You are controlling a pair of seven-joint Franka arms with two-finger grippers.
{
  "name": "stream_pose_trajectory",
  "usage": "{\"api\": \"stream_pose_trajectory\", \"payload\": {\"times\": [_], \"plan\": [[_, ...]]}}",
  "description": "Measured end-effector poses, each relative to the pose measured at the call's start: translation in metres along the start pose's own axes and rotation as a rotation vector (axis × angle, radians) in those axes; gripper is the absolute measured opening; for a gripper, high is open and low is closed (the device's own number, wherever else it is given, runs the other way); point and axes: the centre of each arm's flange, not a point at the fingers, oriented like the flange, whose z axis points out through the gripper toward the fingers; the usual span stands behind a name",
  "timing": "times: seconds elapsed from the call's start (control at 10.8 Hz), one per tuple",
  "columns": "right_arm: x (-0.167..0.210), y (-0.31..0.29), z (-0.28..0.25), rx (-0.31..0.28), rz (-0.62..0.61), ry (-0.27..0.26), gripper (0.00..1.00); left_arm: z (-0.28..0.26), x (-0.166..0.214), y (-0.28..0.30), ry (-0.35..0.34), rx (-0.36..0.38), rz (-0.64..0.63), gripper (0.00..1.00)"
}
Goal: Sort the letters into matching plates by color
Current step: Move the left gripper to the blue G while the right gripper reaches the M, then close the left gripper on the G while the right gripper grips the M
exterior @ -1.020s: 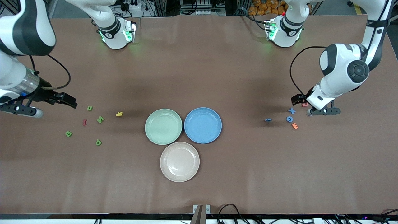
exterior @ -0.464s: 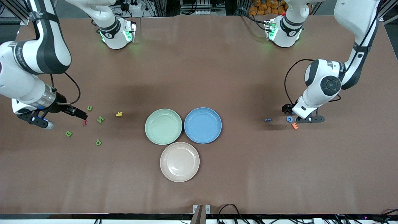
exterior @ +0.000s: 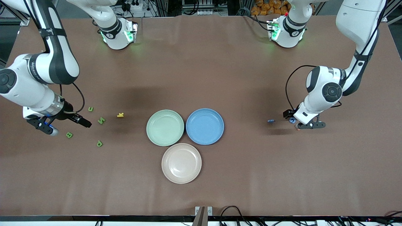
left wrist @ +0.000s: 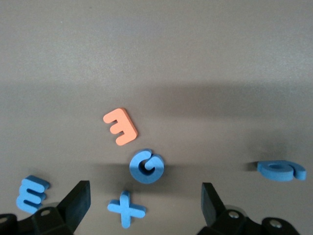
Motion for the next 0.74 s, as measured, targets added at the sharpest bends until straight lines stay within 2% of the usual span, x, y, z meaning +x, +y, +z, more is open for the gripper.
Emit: {"api": "stream_pose_trajectory", "payload": {"times": [0.74], "plan": [[0.011, 0.015, 0.083, -0.006, 0.082, -0.017, 1.00, 0.021, 0.003, 0.002, 0.026, -0.024, -0.003, 1.00]]}}
